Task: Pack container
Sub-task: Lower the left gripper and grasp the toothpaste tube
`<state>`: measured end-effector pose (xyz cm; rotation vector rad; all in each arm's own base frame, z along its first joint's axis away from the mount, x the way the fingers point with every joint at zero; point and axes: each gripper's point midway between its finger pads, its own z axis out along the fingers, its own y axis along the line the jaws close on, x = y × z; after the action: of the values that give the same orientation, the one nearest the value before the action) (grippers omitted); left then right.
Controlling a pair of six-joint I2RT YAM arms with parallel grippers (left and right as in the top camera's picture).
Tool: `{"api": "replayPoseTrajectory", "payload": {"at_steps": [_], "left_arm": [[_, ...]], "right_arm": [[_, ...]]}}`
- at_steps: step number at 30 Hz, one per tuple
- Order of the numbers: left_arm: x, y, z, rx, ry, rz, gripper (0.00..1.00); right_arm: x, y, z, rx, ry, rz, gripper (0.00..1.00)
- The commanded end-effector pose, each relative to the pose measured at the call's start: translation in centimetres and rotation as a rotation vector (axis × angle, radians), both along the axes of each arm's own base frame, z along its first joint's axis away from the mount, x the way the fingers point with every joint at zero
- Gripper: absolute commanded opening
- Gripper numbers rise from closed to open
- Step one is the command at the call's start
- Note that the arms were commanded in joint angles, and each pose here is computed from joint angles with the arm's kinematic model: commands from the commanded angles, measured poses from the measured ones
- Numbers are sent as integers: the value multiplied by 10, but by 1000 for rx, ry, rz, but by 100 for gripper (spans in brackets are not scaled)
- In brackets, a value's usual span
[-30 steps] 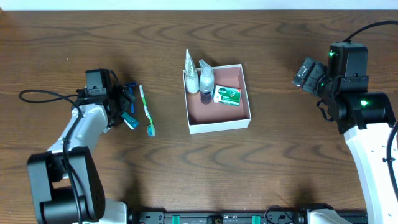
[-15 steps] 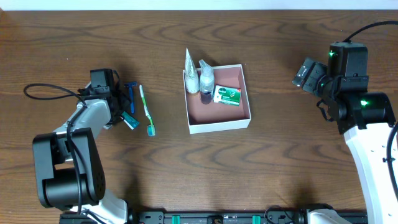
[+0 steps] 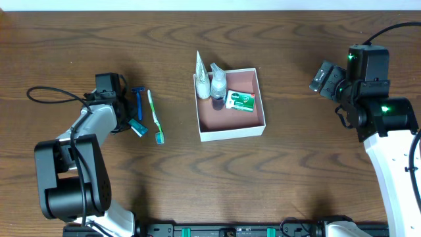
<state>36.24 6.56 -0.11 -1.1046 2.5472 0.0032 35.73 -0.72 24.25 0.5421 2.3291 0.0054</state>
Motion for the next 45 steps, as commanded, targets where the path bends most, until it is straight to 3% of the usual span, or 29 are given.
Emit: {"api": "replayPoseTrajectory", "payload": {"at_steps": [1, 8, 15, 29, 45], "left_arm": [[2, -15, 0, -71, 2, -81, 37], [11, -16, 24, -64, -65, -100, 34], [4, -16, 22, -60, -37, -119, 30], [-1, -7, 20, -6, -7, -102, 31], [-2, -4, -19, -2, 63, -97, 31]], "right_arm": [[1, -5, 5, 0, -14, -26, 99], [1, -5, 5, 0, -14, -26, 99], [1, -5, 5, 0, -14, -26, 99], [1, -5, 5, 0, -15, -26, 99], [1, -5, 5, 0, -14, -26, 99]]}}
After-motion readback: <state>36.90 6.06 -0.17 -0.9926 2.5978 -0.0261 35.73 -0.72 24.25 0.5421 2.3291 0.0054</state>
